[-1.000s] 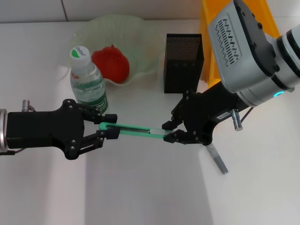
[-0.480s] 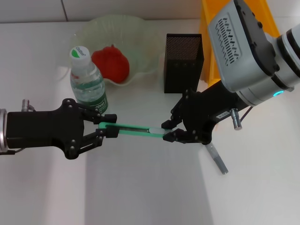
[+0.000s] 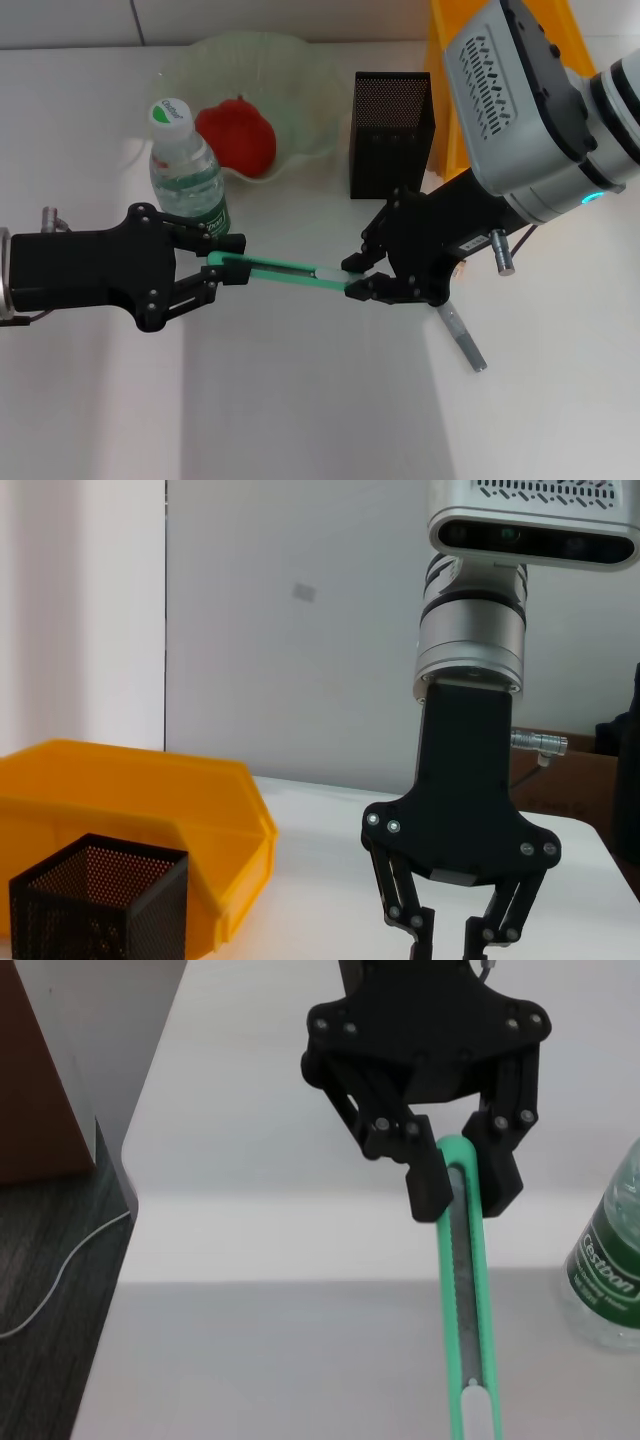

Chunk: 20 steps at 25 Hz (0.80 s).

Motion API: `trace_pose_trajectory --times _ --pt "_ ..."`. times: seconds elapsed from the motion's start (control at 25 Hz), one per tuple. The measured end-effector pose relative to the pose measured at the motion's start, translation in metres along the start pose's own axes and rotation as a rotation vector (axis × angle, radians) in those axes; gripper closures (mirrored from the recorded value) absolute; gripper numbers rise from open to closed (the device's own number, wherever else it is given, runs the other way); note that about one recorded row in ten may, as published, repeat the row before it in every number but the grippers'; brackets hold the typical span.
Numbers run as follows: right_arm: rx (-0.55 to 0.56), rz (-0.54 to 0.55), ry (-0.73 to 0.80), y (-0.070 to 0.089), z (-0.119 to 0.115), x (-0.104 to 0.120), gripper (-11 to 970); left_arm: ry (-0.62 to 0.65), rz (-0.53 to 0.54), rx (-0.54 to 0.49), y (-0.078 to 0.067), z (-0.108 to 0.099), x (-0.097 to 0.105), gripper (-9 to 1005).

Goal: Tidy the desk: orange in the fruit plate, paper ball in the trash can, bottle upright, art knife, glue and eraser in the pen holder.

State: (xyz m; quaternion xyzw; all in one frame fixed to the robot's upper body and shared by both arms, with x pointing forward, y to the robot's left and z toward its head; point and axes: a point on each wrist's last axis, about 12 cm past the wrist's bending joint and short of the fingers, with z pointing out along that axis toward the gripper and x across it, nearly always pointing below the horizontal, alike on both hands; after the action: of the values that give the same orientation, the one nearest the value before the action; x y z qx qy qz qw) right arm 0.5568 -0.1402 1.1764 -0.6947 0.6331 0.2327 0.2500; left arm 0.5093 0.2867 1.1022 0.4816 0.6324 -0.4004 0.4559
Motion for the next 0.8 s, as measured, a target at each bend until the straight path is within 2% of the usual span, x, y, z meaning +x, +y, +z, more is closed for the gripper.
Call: trace_pose_trajectory --times 0.4,0.6,0.72,0.8 --pt "0.008 0.002 -0.029 -0.001 -0.0008 -0.0032 667 0.0 0.001 -0.005 0.0007 -0.0001 -0.0001 793" --pt "0.033 0.01 -0.044 -0.0029 -0.0032 -0.0024 435 0.001 -0.001 -0.007 0.0006 -0.0002 0.0004 793" --pt "0.033 0.012 -0.057 -0.0029 -0.0043 -0.0029 375 0.001 -0.003 -0.008 0.0001 -0.0006 0.001 793" --pt "0.035 0.013 -0.062 -0.0029 -0.0057 -0.0028 375 -0.001 -0.005 -0.011 0.0002 -0.0012 0.0012 793"
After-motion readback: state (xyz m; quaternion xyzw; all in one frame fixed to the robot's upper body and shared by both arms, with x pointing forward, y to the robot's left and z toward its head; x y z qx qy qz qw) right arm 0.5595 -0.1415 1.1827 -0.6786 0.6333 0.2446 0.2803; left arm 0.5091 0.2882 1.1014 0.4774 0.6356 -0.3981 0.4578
